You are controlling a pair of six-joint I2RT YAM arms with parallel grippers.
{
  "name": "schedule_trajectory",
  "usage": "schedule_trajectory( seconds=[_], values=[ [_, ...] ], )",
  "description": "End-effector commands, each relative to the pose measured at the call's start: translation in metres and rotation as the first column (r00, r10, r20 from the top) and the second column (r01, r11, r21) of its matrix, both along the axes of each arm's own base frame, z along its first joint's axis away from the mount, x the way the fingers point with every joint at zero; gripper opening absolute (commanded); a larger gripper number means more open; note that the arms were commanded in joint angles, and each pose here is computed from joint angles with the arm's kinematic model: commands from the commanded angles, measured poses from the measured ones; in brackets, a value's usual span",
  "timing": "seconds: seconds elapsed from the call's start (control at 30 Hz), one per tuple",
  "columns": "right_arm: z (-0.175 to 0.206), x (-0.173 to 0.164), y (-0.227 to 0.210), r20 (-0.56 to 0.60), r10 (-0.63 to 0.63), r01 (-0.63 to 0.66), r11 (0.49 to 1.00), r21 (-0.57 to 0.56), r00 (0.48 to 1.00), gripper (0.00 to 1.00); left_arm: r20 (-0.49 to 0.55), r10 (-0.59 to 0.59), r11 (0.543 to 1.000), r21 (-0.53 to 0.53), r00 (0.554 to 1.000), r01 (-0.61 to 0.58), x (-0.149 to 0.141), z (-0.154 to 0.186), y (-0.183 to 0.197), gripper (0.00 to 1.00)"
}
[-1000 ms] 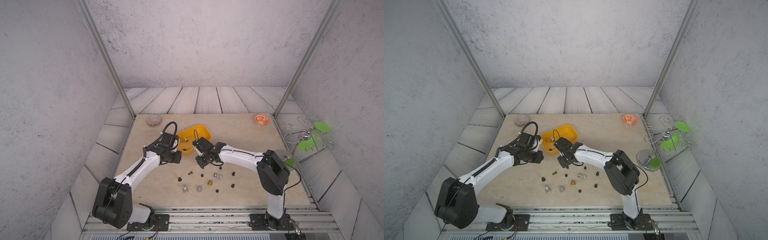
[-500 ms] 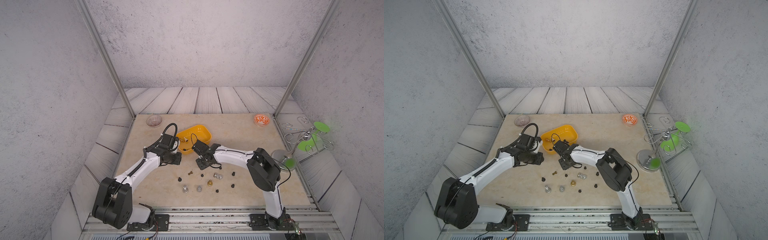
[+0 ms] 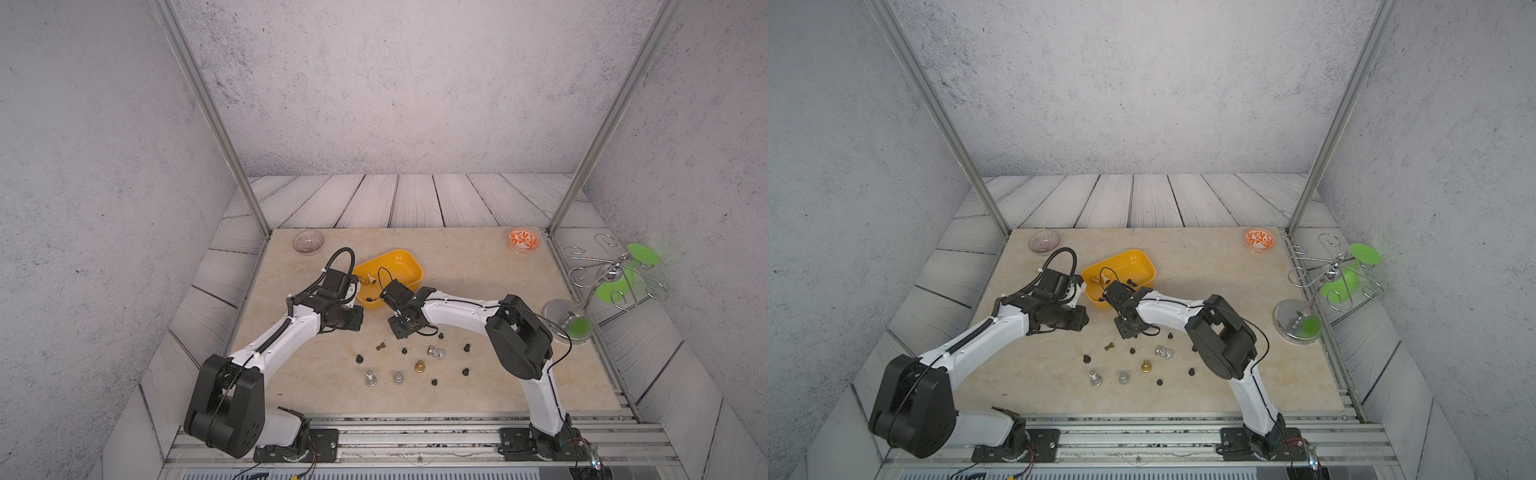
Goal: Put the chess pieces into the storage box
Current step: Pick up the chess piece at the center of the board.
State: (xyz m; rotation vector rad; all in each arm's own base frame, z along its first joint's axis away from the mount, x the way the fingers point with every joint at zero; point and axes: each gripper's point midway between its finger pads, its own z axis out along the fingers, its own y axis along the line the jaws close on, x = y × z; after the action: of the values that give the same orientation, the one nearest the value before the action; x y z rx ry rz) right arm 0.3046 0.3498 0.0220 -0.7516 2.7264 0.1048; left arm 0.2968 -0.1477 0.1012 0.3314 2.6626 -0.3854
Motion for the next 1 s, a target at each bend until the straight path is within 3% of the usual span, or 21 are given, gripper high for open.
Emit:
schedule_trajectory(
  seconds=[0.0, 0.27, 0.47, 0.73, 0.97],
  values=[
    [-0.019, -0.007, -0.005, -0.045, -0.006, 0.004, 0.999, -0.047, 0.999, 0.32, 0.01, 0.012, 1.0, -0.016, 1.0, -0.012, 0.0, 0.004, 0.001, 0.27],
    [-0.022, -0.01, -0.007, -0.055, -0.006, 0.004, 0.999, -0.052, 0.998, 0.23, 0.007, 0.013, 1.0, -0.014, 1.0, -0.013, 0.0, 0.003, 0.001, 0.27],
    [-0.006, -0.007, -0.007, -0.023, -0.003, 0.002, 0.999, -0.036, 1.0, 0.22, 0.012, 0.016, 1.0, -0.01, 1.0, -0.016, 0.001, 0.004, 0.001, 0.27],
    [0.054, 0.015, -0.002, 0.058, 0.038, -0.041, 0.998, 0.049, 0.998, 0.22, 0.014, 0.013, 1.0, -0.004, 1.0, -0.013, 0.001, 0.005, 0.002, 0.27],
    [0.128, 0.056, -0.002, 0.216, 0.064, -0.091, 0.989, 0.114, 0.974, 0.23, 0.014, 0.015, 1.0, -0.005, 1.0, -0.015, 0.001, 0.006, 0.002, 0.27]
  ],
)
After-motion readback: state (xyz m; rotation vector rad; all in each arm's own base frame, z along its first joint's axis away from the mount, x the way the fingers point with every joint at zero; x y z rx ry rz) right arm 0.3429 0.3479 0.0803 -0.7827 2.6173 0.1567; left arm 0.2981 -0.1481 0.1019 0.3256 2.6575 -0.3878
